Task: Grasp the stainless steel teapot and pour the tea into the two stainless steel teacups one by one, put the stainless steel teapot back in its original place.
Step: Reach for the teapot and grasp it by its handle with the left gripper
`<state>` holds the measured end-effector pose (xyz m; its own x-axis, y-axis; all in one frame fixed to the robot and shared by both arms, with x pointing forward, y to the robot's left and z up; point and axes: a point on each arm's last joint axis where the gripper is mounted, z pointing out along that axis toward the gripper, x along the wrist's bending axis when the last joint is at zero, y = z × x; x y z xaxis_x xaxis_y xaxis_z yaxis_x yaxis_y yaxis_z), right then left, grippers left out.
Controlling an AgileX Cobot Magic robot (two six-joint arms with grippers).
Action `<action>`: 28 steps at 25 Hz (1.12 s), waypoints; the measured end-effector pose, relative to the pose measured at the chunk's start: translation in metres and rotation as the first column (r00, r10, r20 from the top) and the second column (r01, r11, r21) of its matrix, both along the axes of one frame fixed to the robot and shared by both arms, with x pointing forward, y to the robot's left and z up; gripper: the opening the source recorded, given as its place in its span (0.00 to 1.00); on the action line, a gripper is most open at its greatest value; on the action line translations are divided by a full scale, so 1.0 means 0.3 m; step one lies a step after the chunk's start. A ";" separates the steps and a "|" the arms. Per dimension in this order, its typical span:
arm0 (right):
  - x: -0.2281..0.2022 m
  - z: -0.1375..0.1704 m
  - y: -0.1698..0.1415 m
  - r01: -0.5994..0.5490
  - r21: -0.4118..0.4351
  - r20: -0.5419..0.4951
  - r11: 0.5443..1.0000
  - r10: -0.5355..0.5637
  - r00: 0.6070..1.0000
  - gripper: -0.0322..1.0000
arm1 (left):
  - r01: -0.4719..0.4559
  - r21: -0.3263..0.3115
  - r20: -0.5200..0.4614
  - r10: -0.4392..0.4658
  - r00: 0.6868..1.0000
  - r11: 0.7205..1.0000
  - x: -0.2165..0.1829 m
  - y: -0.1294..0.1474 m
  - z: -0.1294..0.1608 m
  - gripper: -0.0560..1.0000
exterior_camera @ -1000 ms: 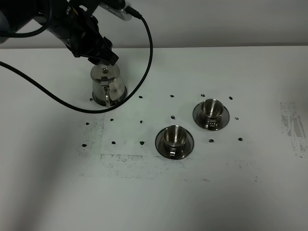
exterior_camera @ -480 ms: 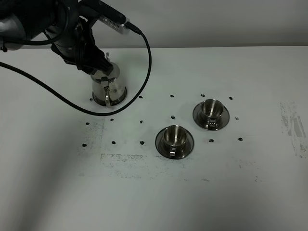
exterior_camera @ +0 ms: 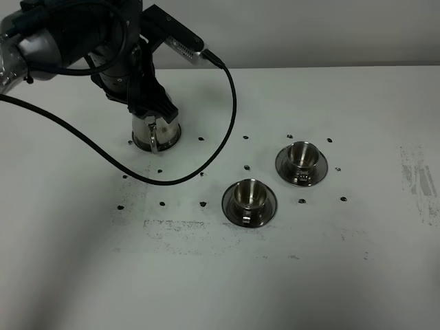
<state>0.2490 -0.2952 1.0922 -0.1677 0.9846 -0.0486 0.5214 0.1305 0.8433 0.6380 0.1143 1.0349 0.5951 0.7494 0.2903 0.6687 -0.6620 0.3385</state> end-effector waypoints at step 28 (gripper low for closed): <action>-0.046 -0.123 0.012 0.071 0.034 0.018 0.997 -0.072 0.997 0.45 | -0.016 0.023 0.001 0.016 1.000 1.000 -0.019 0.013 0.034 0.47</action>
<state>0.2353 -0.2917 1.0553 -0.0962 0.9952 -0.0186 0.5117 0.0655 0.8567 0.6324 0.1181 1.0451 0.5824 0.7520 0.3086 0.6791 -0.6588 0.3238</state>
